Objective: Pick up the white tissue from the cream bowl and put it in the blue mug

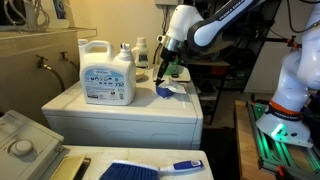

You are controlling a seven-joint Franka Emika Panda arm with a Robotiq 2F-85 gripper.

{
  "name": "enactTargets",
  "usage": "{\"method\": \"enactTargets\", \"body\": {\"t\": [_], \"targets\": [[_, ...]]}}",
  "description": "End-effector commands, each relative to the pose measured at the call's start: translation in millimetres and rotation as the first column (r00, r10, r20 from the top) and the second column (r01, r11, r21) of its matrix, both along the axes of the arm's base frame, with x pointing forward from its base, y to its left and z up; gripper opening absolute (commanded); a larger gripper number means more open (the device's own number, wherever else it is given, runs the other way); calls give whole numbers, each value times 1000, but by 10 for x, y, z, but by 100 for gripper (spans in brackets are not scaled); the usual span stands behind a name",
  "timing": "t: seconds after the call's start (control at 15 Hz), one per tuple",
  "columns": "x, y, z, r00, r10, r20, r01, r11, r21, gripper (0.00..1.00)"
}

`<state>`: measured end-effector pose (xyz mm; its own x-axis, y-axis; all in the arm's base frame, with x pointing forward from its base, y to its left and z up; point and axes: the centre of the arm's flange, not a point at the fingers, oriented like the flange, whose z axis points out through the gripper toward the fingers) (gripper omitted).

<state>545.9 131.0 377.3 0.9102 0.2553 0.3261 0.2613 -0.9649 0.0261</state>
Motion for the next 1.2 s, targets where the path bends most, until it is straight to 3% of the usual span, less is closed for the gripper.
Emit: {"method": "enactTargets", "body": {"t": [0.0,0.07,0.2,0.27,0.4,0.6,0.8,1.13], "targets": [[70,-181,337,999,-28,46,27,999,40,94],[89,-201,402,997,-39,60,36,998,51,100],[95,-231,514,998,-32,55,29,998,53,100],[58,-266,535,999,24,22,-24,1000,-5,100],[-32,-289,461,992,108,-71,-111,993,-34,100],[-154,-292,350,967,194,-165,-200,980,-19,100],[-201,-298,325,952,226,-208,-232,973,-2,100],[-314,-353,134,920,223,-323,-264,960,-88,100]]}}
